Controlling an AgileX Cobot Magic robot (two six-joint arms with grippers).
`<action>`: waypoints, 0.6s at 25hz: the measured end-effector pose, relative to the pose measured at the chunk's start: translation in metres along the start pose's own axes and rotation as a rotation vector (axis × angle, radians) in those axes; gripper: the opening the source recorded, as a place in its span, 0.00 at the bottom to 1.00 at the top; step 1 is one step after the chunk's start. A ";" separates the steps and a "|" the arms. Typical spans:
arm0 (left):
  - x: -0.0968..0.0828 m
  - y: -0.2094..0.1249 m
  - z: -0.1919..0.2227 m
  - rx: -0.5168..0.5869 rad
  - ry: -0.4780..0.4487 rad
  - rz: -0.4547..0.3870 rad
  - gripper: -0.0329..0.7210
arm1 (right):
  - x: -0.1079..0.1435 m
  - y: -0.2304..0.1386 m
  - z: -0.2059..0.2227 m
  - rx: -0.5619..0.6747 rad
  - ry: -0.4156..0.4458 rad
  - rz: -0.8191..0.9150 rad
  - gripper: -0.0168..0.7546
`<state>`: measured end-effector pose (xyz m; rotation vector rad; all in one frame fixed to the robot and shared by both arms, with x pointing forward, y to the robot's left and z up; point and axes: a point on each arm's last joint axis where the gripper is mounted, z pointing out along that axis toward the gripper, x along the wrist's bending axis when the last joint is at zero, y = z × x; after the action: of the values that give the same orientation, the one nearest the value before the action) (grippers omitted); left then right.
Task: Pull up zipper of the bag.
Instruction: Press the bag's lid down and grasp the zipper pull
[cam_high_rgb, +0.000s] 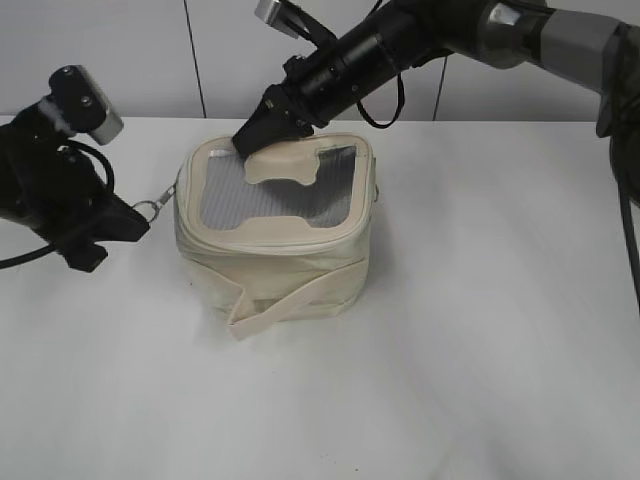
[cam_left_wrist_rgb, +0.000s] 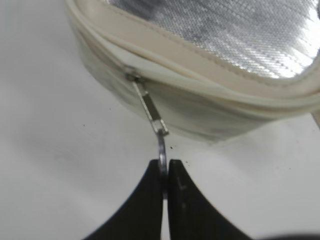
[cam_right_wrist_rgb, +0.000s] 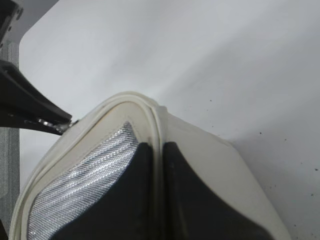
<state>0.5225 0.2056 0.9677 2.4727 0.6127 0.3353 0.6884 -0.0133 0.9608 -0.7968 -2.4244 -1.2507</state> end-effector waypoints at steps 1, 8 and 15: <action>-0.006 -0.004 -0.003 -0.002 -0.001 -0.012 0.04 | 0.001 0.000 0.001 0.000 0.002 0.002 0.08; -0.064 -0.007 -0.008 -0.018 -0.089 0.038 0.04 | 0.001 0.001 0.002 -0.006 0.006 0.030 0.08; -0.130 0.041 0.015 -0.148 -0.053 0.094 0.04 | 0.001 0.000 0.001 -0.005 0.007 0.046 0.08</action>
<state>0.4295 0.1043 0.9661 2.3650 0.4345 0.3372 0.6878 -0.0118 0.9608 -0.8428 -2.3844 -1.2412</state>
